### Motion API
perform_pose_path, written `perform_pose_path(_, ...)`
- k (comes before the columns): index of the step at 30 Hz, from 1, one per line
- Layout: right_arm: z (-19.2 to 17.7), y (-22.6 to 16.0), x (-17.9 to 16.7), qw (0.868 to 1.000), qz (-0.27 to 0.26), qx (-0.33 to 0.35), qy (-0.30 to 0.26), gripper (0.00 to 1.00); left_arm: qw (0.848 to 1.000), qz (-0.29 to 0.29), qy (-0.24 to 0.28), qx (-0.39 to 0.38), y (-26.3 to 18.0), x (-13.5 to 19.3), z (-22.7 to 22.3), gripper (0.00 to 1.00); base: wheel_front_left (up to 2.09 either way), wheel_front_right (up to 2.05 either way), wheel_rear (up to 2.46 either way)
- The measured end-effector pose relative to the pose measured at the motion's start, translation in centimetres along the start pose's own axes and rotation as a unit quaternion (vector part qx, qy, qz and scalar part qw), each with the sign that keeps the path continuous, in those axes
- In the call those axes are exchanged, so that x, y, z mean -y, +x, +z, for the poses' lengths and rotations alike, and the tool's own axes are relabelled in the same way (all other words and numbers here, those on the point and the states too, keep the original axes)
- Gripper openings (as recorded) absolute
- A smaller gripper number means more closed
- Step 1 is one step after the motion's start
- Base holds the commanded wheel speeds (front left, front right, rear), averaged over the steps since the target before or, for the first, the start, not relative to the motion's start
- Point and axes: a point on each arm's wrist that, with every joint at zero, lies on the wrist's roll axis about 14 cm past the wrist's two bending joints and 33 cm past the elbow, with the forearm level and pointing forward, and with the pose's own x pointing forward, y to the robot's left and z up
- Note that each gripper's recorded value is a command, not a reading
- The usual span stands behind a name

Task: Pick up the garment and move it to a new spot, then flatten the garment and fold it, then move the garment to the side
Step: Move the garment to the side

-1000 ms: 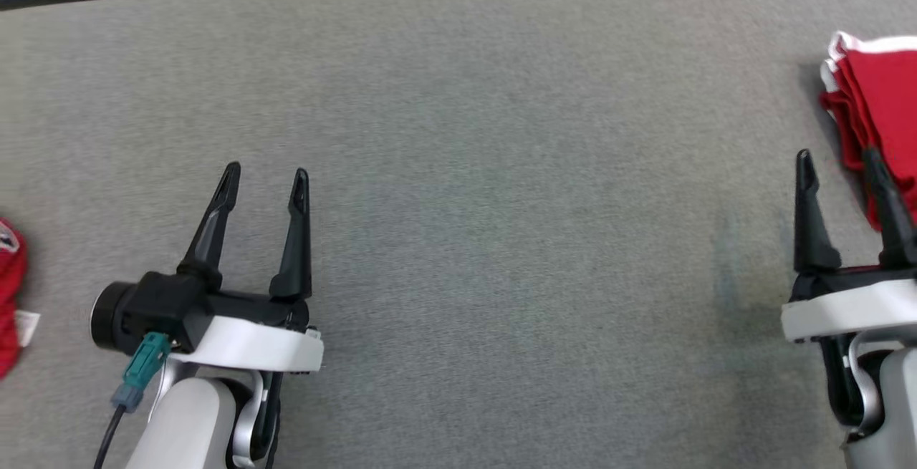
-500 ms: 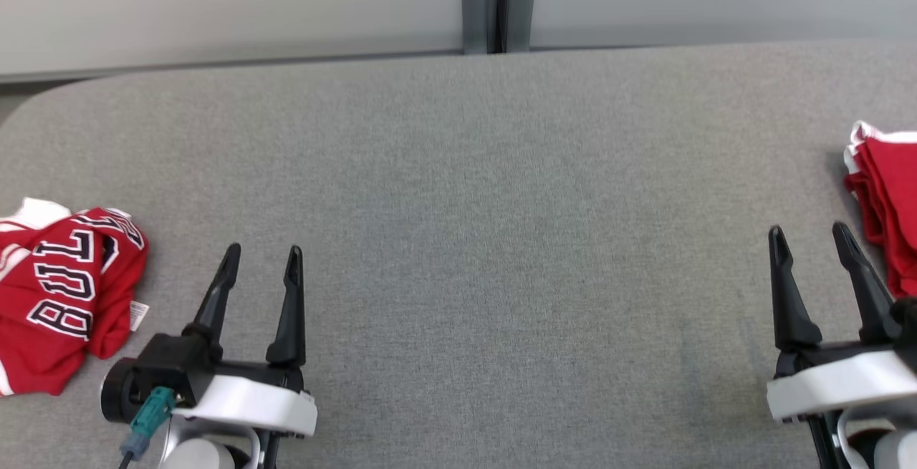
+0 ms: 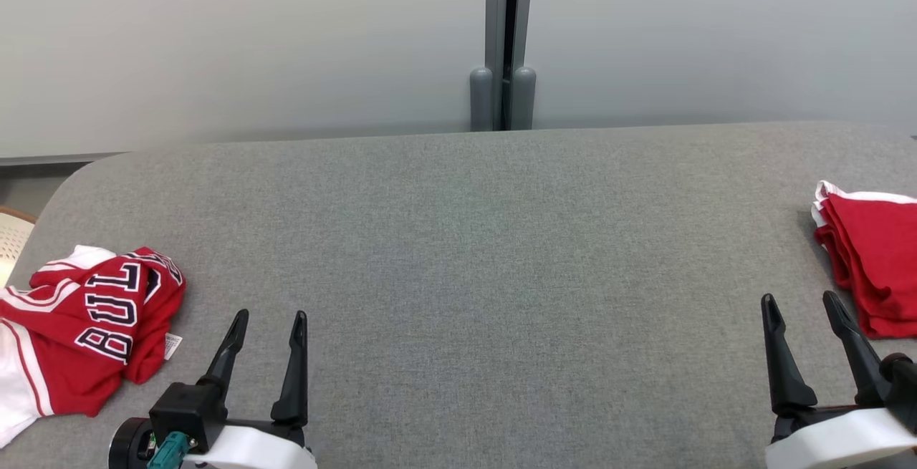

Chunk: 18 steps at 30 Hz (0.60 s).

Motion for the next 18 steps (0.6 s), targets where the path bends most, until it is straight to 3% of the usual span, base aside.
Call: perform_pose_path(18,-0.17,-0.65,-0.09,1.000,-0.003,-0.007,0.002,1.00,1.000,0.003,0.014,-0.012,-0.59,-0.29,-0.31,1.00,0.00,0.00,0.00)
